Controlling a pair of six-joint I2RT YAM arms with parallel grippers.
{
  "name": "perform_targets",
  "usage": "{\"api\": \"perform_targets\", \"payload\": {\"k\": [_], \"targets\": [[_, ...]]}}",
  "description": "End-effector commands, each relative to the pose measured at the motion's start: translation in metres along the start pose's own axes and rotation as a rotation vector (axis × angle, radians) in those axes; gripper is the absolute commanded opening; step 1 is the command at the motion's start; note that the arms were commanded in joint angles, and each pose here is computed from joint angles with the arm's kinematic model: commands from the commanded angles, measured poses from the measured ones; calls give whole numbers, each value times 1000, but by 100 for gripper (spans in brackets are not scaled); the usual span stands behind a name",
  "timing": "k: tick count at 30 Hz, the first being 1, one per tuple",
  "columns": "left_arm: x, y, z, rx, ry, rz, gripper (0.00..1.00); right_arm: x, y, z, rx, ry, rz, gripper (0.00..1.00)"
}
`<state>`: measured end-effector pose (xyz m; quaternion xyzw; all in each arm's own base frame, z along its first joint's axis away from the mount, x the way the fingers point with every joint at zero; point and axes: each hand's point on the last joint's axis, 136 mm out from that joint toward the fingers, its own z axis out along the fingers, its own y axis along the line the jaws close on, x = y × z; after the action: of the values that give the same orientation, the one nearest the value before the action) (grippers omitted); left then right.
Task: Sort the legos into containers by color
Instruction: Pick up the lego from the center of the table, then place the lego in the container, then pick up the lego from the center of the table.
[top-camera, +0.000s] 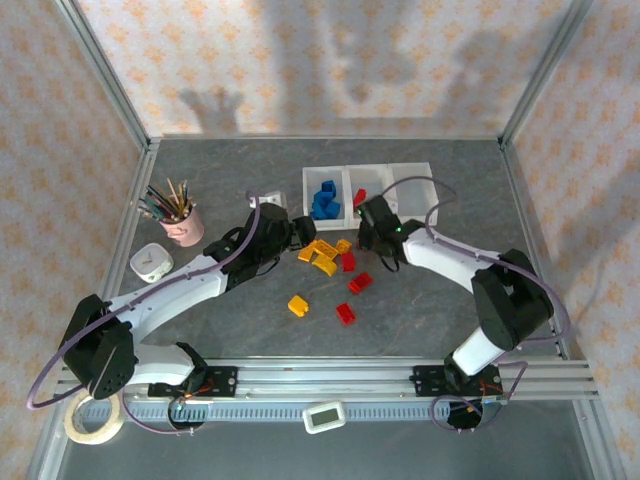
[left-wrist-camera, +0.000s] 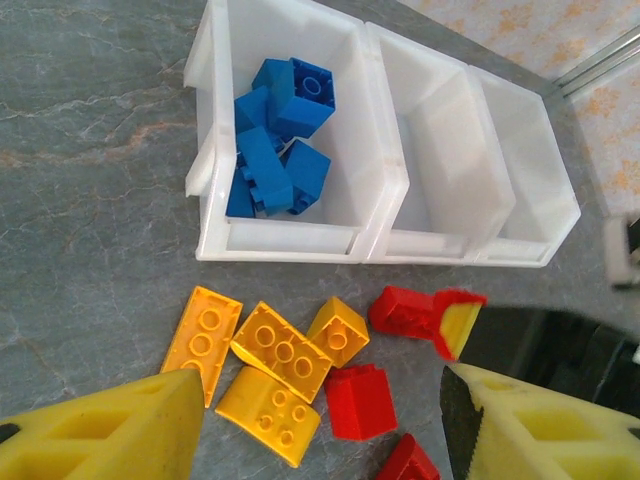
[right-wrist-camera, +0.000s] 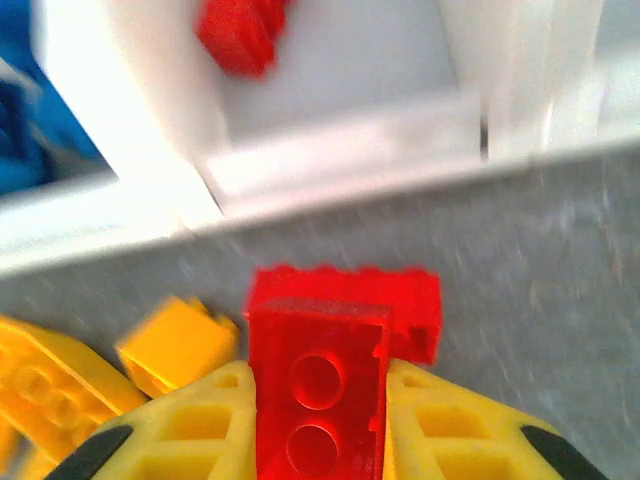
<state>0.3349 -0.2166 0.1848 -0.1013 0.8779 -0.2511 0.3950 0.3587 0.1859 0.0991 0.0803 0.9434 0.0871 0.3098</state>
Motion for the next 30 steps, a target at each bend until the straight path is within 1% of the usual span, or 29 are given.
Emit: {"api": "perform_targets", "payload": {"k": [1, 4, 7, 8, 9, 10, 12, 14, 15, 17, 20, 26, 30], "targets": [[-19, -19, -2, 43, -58, -25, 65, -39, -1, 0, 30, -74, -16, 27], [-23, -19, 4, 23, -66, -25, 66, -58, 3, 21, 44, -69, -19, 27], [-28, -20, 7, 7, -77, -24, 66, -81, 7, 34, 56, -103, -26, 28], [-29, -20, 8, 8, -84, -25, 66, -87, 6, 41, 66, -105, -26, 32], [-31, -21, 8, 8, -92, -26, 66, -92, 5, 49, 79, -97, -27, 39], [-32, -21, 9, 6, -93, -23, 66, -97, 3, 55, 101, -95, -27, 43], [-33, -22, 10, -2, -87, -17, 66, -104, 0, 64, 128, -84, -36, 46], [-35, -24, 8, 1, -88, -11, 66, -109, 4, 59, 117, -93, -39, 55], [-35, -24, 6, 4, -92, -8, 66, -112, 4, 53, 104, -105, -31, 58], [-34, -22, 4, 2, -92, -5, 66, -112, 4, 40, 87, -119, -19, 61], [-30, -20, 2, -1, -76, 5, 66, -97, -2, 25, 66, -108, -3, 66], [-18, -15, -2, 21, -51, -15, 66, -44, -18, 13, 57, -42, 14, 76], [-11, 0, -6, -4, -64, -42, 66, -10, -24, 10, 69, -18, 13, 86]]}}
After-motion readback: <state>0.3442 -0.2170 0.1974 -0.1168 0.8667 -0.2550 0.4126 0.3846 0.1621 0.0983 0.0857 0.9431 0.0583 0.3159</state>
